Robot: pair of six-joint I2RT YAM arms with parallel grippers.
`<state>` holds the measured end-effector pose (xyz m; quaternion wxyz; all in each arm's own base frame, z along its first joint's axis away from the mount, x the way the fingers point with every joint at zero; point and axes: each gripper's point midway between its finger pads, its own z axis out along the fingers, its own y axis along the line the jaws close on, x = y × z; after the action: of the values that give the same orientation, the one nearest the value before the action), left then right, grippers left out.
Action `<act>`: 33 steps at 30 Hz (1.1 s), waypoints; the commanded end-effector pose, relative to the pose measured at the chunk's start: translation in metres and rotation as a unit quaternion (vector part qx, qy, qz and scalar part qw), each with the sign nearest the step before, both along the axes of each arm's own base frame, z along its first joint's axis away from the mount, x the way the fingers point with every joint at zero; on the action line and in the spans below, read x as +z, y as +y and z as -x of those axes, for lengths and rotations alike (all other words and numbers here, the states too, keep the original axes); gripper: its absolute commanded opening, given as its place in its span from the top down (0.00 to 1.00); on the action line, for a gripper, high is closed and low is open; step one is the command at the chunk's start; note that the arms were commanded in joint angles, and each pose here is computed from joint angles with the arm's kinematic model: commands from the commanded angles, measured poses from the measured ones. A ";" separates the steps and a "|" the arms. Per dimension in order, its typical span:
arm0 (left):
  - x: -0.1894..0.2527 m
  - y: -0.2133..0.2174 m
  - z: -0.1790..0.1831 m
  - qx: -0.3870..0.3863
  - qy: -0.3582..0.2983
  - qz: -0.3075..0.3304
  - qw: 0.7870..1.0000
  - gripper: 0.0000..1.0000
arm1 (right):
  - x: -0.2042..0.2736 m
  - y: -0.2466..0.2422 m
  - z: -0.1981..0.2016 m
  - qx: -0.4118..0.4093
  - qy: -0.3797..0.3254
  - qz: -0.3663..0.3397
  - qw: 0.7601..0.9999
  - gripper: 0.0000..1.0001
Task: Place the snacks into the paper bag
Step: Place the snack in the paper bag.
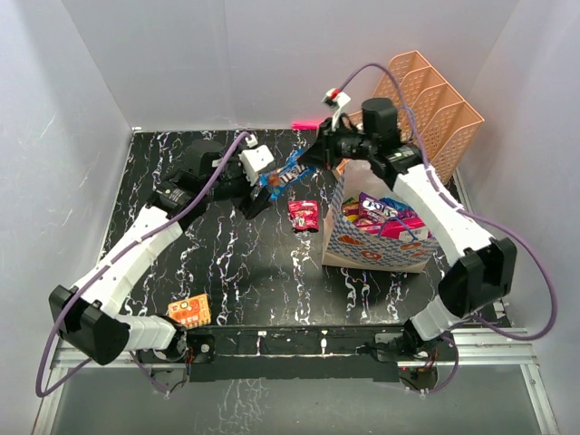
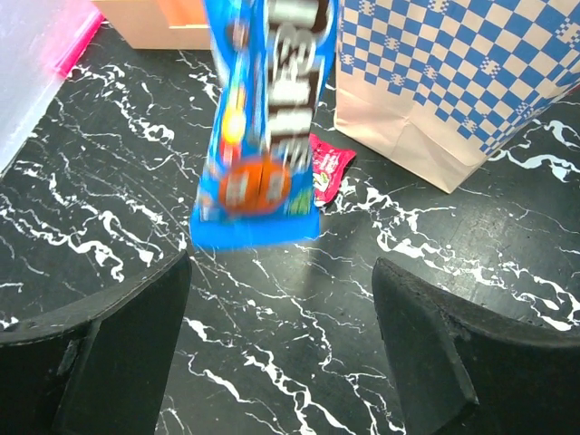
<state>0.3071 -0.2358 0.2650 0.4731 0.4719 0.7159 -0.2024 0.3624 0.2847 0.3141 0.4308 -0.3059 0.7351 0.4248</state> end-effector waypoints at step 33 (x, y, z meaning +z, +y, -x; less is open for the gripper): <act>-0.007 0.028 -0.003 0.038 -0.021 -0.011 0.999 0.12 | 0.027 -0.220 0.060 -0.281 -0.143 0.177 0.932 0.91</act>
<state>0.3126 -0.2060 0.2493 0.4758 0.4477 0.7402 -0.1589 0.2963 0.0622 0.3398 0.5664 -0.2022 0.7926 0.1003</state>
